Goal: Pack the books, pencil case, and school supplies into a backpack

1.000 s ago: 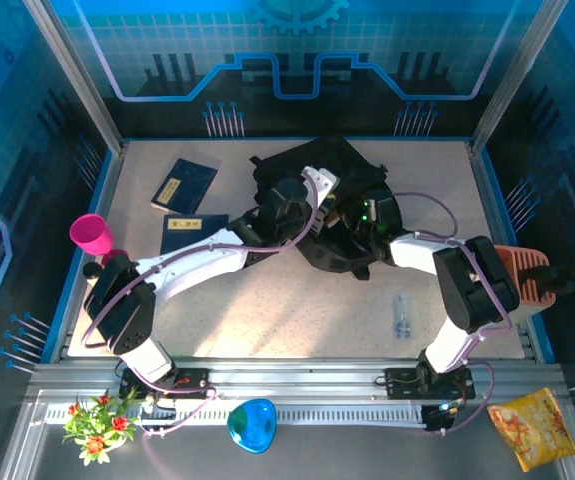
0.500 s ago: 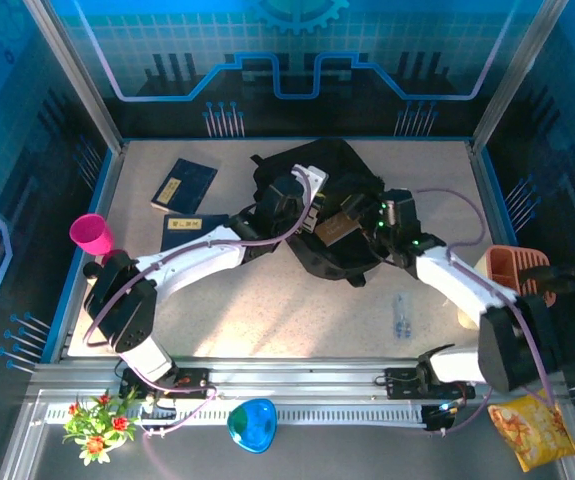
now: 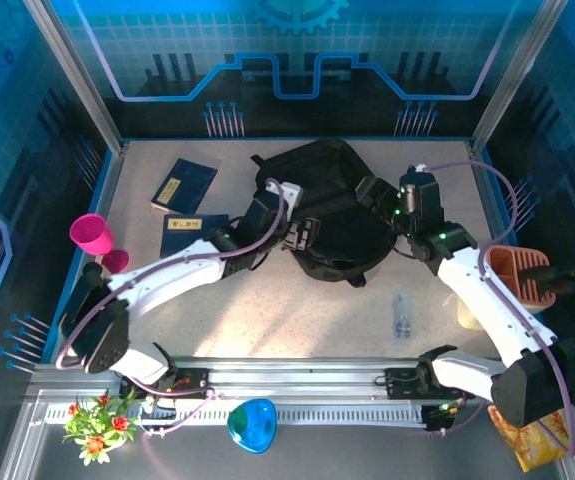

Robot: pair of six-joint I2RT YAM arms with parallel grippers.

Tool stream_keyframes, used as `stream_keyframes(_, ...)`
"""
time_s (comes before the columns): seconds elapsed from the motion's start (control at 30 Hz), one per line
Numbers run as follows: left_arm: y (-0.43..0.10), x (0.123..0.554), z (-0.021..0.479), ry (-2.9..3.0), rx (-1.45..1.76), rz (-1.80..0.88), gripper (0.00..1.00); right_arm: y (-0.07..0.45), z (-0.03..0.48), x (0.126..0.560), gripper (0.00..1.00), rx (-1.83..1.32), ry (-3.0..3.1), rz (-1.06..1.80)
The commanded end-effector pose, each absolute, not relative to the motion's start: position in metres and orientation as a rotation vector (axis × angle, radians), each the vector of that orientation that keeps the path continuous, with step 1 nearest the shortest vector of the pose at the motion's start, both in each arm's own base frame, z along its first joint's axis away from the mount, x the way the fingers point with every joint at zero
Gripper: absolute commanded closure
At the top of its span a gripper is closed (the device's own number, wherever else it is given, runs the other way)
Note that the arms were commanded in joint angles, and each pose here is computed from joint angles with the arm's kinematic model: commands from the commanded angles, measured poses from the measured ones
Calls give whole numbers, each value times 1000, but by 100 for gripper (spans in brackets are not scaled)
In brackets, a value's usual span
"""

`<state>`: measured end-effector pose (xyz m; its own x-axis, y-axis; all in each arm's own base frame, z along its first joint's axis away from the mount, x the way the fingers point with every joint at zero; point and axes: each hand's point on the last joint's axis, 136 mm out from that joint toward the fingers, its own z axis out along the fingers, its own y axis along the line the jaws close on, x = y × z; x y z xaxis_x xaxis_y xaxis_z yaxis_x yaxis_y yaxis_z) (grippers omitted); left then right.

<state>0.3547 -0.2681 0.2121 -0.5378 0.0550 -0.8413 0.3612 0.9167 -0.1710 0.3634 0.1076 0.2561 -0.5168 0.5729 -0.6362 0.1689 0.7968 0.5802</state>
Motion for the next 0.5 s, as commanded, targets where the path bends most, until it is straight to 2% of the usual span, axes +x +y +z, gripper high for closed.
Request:
stream_keyframes(0.0,-219,355,206,2155,98,-310,7,112,243,368,9,464,2177,516)
stream_keyframes(0.17,-144,363,168,2270,-190,-171,1,141,224,380,4,380,2269,623)
stream_keyframes(0.27,-111,371,146,2327,-303,-112,1,157,213,385,0,329,2319,659)
stream_keyframes(0.47,-76,392,111,2455,-478,-125,1,175,201,388,0,252,2373,656)
